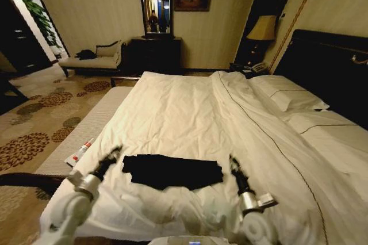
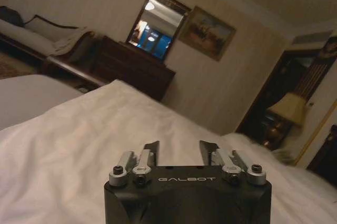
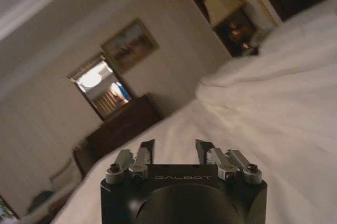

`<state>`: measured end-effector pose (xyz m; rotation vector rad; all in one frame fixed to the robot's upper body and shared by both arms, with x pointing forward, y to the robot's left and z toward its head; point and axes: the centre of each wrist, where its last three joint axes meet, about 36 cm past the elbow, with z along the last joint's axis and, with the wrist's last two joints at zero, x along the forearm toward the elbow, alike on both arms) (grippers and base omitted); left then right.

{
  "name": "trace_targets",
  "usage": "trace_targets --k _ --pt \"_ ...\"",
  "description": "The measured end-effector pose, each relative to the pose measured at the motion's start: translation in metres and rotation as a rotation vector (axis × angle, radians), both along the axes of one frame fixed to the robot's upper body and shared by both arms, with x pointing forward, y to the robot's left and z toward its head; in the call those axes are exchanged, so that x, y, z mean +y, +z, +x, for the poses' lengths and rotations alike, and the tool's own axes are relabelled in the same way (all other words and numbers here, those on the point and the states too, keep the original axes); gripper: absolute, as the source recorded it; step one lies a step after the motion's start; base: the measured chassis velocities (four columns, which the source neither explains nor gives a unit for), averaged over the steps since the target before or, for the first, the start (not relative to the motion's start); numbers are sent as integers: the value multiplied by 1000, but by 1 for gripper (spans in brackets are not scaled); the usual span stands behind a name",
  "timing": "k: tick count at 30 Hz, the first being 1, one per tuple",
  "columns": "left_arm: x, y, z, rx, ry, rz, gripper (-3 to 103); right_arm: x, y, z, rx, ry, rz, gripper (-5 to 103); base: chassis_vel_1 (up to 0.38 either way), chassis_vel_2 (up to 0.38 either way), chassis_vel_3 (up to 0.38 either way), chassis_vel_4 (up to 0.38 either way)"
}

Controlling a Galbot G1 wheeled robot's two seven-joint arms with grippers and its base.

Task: Fold the clothes on the bed.

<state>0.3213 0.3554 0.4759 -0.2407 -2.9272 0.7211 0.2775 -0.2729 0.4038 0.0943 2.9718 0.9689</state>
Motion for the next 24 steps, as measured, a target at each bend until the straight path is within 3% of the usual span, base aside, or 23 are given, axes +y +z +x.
trace_targets --k 3,4,6,7,9,11,13,14,18,20,24 --pt "-23 -16 21 92 -1 61 61 9 -8 17 123 -17 -43 60 0 0 0 0" --pt "-23 -16 21 92 -1 61 61 9 -8 17 123 -17 -43 60 0 0 0 0" --pt "-37 -35 28 152 -12 101 67 16 -19 16 208 -41 -28 65 0 0 0 0" --pt "-50 -57 30 201 -26 154 78 25 -30 10 269 -51 3 76 0 0 0 0" --pt "-56 -66 30 217 -31 183 78 28 -34 7 283 -53 14 76 0 0 0 0" --pt "-66 -85 28 237 -34 244 84 34 -41 3 292 -47 20 86 0 0 0 0" --pt "-80 -110 22 263 -47 336 98 41 -45 7 289 -21 3 96 0 0 0 0" --pt "-80 -110 22 263 -47 336 98 41 -45 7 289 -21 3 96 0 0 0 0" --pt "-86 -134 10 304 -82 474 100 50 -65 7 379 -5 -96 100 0 0 0 0" --pt "-83 -135 2 315 -97 514 100 55 -70 -3 424 -16 -126 100 0 0 0 0" --pt "-75 -128 -17 325 -101 550 100 58 -64 -12 441 -29 -147 100 0 0 0 0"
